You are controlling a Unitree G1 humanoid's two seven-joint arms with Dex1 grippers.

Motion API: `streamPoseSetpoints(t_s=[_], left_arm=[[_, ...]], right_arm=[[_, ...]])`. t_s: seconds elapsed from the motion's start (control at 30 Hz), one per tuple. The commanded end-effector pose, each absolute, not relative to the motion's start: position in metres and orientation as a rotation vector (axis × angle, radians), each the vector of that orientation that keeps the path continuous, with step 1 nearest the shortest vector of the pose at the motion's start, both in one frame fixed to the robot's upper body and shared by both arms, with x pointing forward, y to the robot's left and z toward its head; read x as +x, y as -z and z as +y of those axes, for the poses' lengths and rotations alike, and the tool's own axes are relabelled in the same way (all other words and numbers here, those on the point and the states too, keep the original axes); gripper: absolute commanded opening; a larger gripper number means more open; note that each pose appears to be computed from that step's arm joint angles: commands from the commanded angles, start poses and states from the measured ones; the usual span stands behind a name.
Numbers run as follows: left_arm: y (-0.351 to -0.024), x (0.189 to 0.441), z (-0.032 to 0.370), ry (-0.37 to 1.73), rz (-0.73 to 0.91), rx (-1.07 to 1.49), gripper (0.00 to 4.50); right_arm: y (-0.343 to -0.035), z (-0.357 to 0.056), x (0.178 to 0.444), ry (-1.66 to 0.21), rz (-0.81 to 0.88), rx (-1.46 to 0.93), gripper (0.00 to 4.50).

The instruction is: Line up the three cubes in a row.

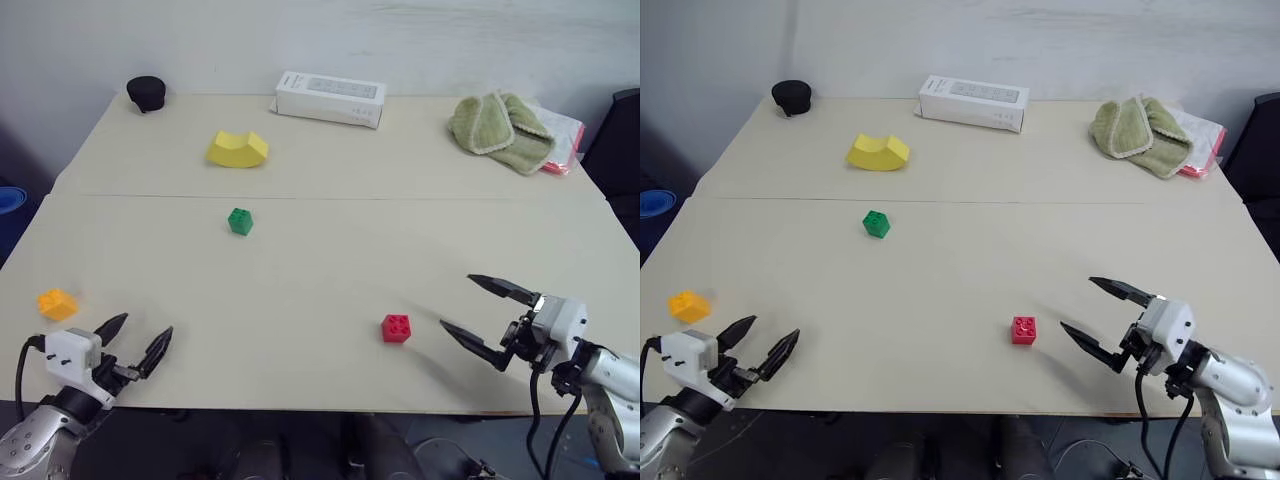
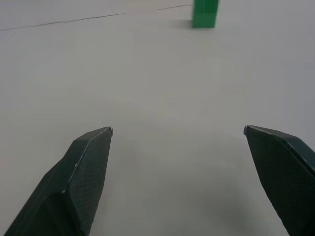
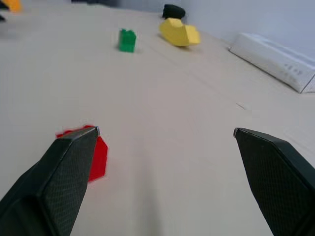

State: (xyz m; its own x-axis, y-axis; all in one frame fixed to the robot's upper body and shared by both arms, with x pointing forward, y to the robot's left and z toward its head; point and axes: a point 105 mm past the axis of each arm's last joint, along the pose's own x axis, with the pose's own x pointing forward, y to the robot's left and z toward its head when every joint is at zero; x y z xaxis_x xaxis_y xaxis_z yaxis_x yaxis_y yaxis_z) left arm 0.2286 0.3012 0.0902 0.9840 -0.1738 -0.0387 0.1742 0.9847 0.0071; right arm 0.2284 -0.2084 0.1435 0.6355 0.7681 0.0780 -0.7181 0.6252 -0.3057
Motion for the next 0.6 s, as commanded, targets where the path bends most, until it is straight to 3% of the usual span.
streamPoseSetpoints(t_s=[0.03,0.27,0.6], left_arm=[[-0.100,0.261,0.289,0.145,0.083,-0.048,4.50],[-0.134,0.348,0.229,0.244,0.065,-0.064,4.50],[-0.140,0.421,0.176,0.264,0.085,0.083,4.50]], right_arm=[[-0.166,-0.198,0.227,-0.859,-0.317,-0.267,4.49],[-0.177,-0.190,0.241,-0.774,-0.394,-0.246,4.49],[-0.171,-0.177,0.245,-0.730,-0.410,-0.238,4.49]])
